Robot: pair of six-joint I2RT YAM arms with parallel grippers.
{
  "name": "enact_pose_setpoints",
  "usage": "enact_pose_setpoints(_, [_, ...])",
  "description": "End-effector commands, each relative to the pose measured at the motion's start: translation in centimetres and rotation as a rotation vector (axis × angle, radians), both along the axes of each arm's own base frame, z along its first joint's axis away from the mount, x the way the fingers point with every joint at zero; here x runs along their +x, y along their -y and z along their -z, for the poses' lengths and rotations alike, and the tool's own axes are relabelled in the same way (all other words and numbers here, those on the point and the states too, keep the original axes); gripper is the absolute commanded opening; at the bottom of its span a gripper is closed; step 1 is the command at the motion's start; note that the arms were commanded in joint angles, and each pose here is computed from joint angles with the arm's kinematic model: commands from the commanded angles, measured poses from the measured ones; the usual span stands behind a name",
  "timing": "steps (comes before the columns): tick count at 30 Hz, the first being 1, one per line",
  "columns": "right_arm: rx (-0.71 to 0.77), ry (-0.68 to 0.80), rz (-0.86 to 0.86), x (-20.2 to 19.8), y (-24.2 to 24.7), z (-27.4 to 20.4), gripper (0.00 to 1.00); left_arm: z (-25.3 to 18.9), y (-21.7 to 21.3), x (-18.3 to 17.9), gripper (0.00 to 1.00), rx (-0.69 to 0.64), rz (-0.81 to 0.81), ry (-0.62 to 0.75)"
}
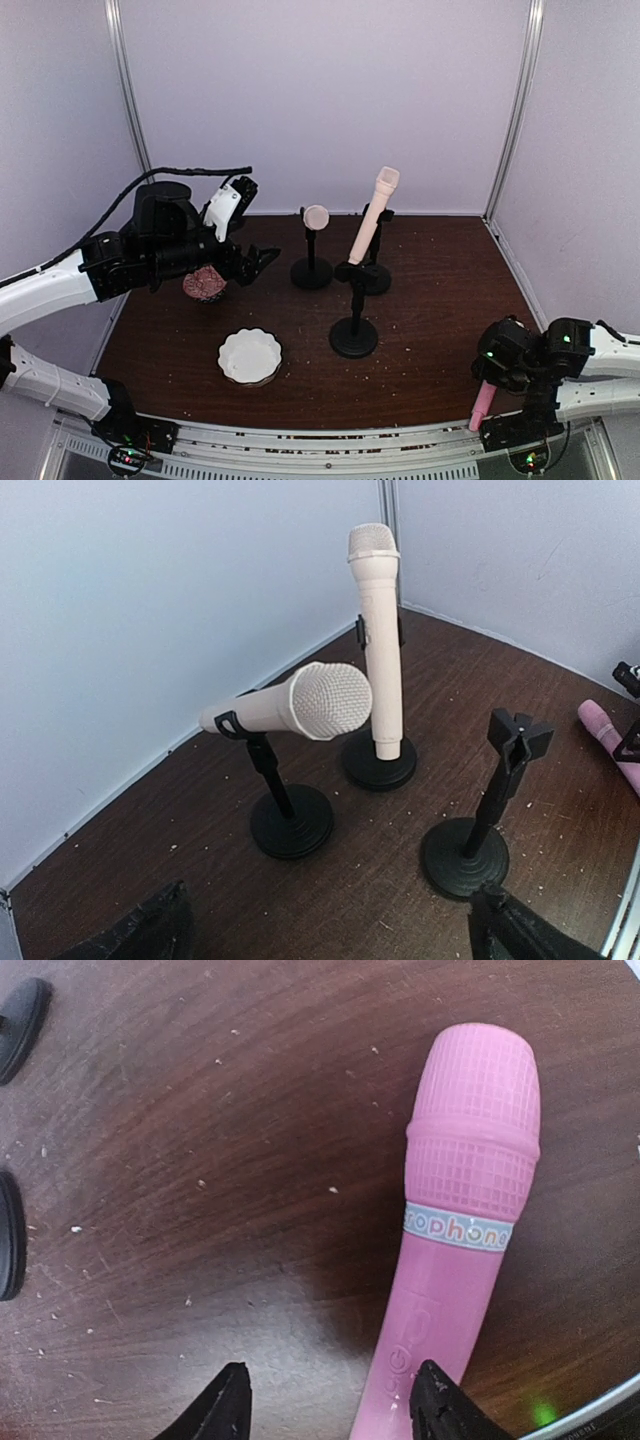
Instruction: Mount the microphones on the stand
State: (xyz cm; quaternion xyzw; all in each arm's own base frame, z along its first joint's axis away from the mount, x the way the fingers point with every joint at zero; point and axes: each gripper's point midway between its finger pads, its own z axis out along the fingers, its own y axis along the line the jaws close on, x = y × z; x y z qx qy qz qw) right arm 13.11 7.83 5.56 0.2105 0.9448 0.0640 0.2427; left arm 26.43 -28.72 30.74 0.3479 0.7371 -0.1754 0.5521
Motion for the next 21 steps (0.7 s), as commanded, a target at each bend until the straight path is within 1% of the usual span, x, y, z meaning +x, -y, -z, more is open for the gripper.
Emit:
enact_pose_setpoints(1, [0.013,-0.124,0.077,-1.8,0.7,0.9,0.55,-2.3,0.5,-0.2,0.98,-0.061,0.032,0.023])
enact_pose_setpoints(5, [0.020,-0.184,0.154,-2.5,1.5,1.7,0.55,-2.7,0.6,-0.7,0.98,-0.082,0.051,0.016])
enact_pose_setpoints(8, [0.014,-0.208,0.186,-2.8,1.7,1.4,0.55,-3.0,0.6,-0.9,0.98,-0.095,0.058,0.015])
enact_pose_setpoints(13, [0.072,-0.177,0.189,-1.9,0.6,-1.1,0.55,-3.4,0.7,-1.3,0.98,-0.113,0.078,0.014])
enact_pose_setpoints(16, [0.054,-0.195,0.215,-2.5,1.3,-1.8,0.55,-3.6,0.7,-1.5,0.98,-0.124,0.086,0.012])
enact_pose_setpoints(21, [0.078,-0.292,0.254,-4.1,1.1,0.7,0.55,-4.1,0.7,-1.8,0.97,-0.144,0.097,0.011])
